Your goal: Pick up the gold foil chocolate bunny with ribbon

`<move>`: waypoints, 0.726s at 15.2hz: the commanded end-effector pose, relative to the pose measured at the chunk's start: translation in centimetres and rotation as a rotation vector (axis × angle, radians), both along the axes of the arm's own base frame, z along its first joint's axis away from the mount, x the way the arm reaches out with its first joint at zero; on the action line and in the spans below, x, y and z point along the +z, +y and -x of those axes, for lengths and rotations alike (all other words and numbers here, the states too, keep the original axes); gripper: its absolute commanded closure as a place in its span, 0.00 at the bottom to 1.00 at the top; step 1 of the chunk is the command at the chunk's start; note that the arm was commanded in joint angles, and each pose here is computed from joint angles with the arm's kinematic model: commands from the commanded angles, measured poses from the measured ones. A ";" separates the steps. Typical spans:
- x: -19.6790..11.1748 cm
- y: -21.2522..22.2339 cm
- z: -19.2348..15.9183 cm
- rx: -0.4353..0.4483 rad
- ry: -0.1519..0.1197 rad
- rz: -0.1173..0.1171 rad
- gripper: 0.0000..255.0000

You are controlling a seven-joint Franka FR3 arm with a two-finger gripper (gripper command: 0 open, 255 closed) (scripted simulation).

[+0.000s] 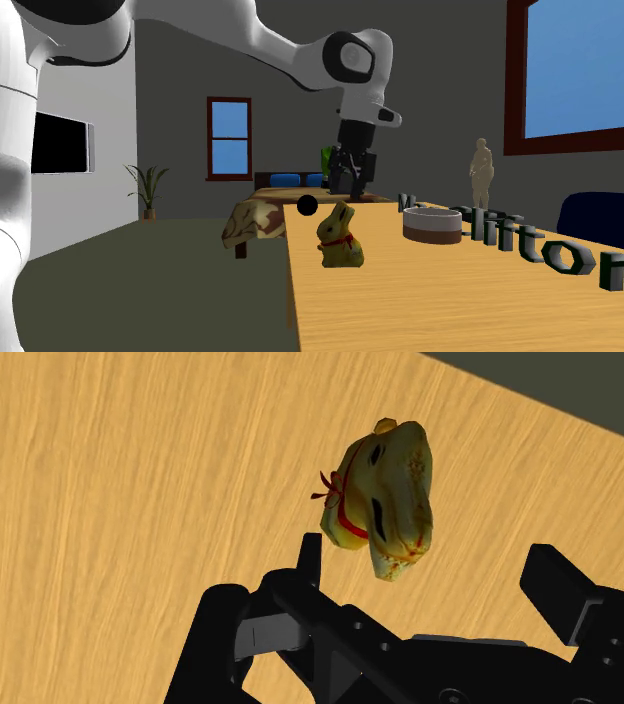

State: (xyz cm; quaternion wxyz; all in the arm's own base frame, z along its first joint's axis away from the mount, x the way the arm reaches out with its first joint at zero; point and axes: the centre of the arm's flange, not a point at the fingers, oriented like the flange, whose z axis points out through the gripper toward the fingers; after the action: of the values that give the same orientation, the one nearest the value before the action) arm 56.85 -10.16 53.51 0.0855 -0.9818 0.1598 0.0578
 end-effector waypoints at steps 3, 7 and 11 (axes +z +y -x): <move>-1.8 -0.3 -0.9 -0.012 0.006 -0.009 0.00; -4.3 -0.3 -0.9 -0.012 0.006 -0.009 0.00; -4.2 -0.3 -0.9 -0.012 0.006 -0.009 1.00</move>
State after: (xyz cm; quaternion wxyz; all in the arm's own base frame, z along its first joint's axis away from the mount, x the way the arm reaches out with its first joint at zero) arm 57.78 -10.51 49.32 0.0898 -0.9802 0.1656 0.0608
